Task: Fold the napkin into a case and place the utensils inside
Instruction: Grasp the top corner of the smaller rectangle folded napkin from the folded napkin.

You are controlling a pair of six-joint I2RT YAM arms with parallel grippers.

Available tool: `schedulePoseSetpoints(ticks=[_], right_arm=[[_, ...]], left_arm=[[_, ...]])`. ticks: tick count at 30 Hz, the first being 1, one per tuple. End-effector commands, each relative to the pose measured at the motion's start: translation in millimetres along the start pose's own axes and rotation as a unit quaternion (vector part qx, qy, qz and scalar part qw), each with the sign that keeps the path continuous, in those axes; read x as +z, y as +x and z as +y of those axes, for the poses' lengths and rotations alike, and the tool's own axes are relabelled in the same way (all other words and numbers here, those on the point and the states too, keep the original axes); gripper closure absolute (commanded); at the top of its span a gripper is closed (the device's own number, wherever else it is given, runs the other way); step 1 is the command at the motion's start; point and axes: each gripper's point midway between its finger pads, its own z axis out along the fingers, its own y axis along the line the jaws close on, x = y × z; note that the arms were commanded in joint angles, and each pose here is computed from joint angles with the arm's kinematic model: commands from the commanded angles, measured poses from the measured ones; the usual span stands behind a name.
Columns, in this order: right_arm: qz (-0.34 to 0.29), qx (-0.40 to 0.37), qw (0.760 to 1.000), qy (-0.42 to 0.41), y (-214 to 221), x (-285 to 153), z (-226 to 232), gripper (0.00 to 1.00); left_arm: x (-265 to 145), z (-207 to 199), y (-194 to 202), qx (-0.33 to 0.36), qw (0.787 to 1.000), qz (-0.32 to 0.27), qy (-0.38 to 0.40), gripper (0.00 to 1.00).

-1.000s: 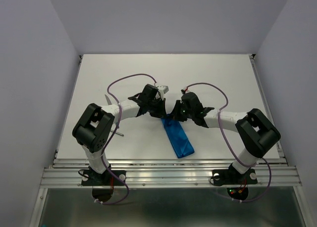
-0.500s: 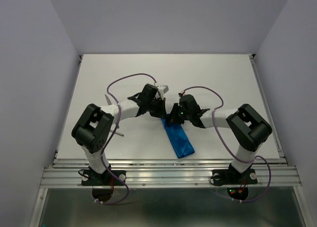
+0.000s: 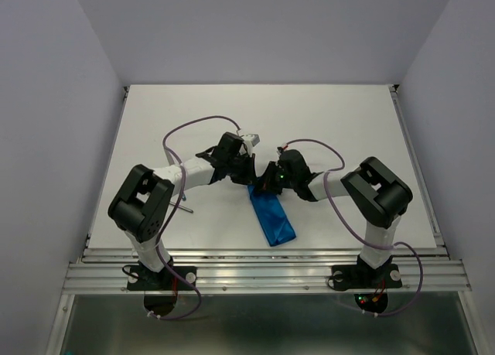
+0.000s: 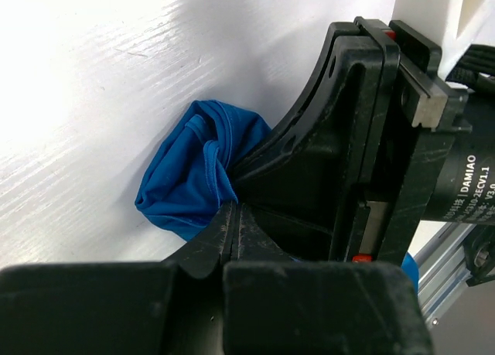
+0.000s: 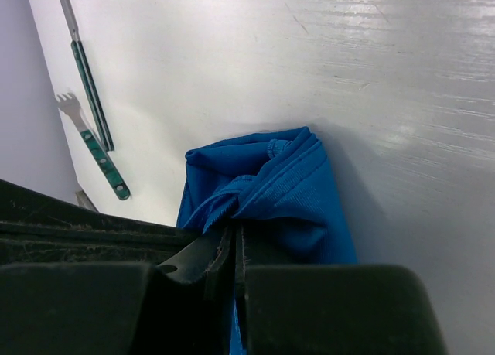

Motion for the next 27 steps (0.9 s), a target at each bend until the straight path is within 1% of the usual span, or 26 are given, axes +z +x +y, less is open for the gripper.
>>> schedulePoseSetpoints(ticks=[1,5,6,7,8,9,11,12,13,17,21,24,27], right_arm=[[-0.011,0.012,0.998,0.059,6,6,-32,0.95],[-0.023,0.002,0.999,0.043,-2,-4,-18,0.94],[-0.027,0.0,0.999,0.04,-2,-7,-15,0.94],[-0.037,-0.007,0.999,0.026,-8,-14,-4,0.94],[-0.043,-0.01,0.999,0.021,-12,-18,1,0.93],[-0.047,-0.013,0.999,0.019,-12,-22,3,0.93],[-0.06,-0.025,0.998,0.002,-18,-33,16,0.92],[-0.062,-0.028,0.998,-0.005,-19,-37,21,0.92],[-0.063,-0.034,0.997,-0.009,-20,-39,24,0.92],[-0.059,-0.043,0.997,-0.025,-17,-50,32,0.92],[-0.066,-0.037,0.997,-0.012,-16,-54,25,0.92],[-0.056,-0.035,0.998,0.003,-13,-50,17,0.92],[-0.041,-0.039,0.998,0.008,-10,-43,15,0.92]], left_arm=[[-15,-24,-13,0.012,0.999,-0.028,0.037,1.0],[-16,-17,-9,0.015,0.999,-0.023,0.02,1.0],[-15,-15,-8,0.017,1.0,-0.021,0.016,0.97],[-15,-14,-7,0.018,1.0,-0.02,0.015,0.89],[-16,-15,-8,0.019,0.999,-0.021,0.017,0.86],[-17,-16,-9,0.021,0.999,-0.022,0.019,0.8],[-19,-19,-13,0.024,0.999,-0.027,0.023,0.74],[-21,-18,-9,0.021,0.999,-0.019,0.02,0.68],[-23,-19,-11,0.021,0.999,-0.02,0.021,0.66],[-32,-25,-19,0.025,0.999,-0.031,0.025,0.65],[-43,-31,-26,0.023,0.998,-0.047,0.031,0.65],[-52,-33,-30,0.017,0.998,-0.059,0.031,0.65],[-56,-24,-29,-0.004,0.998,-0.069,0.016,0.69]])
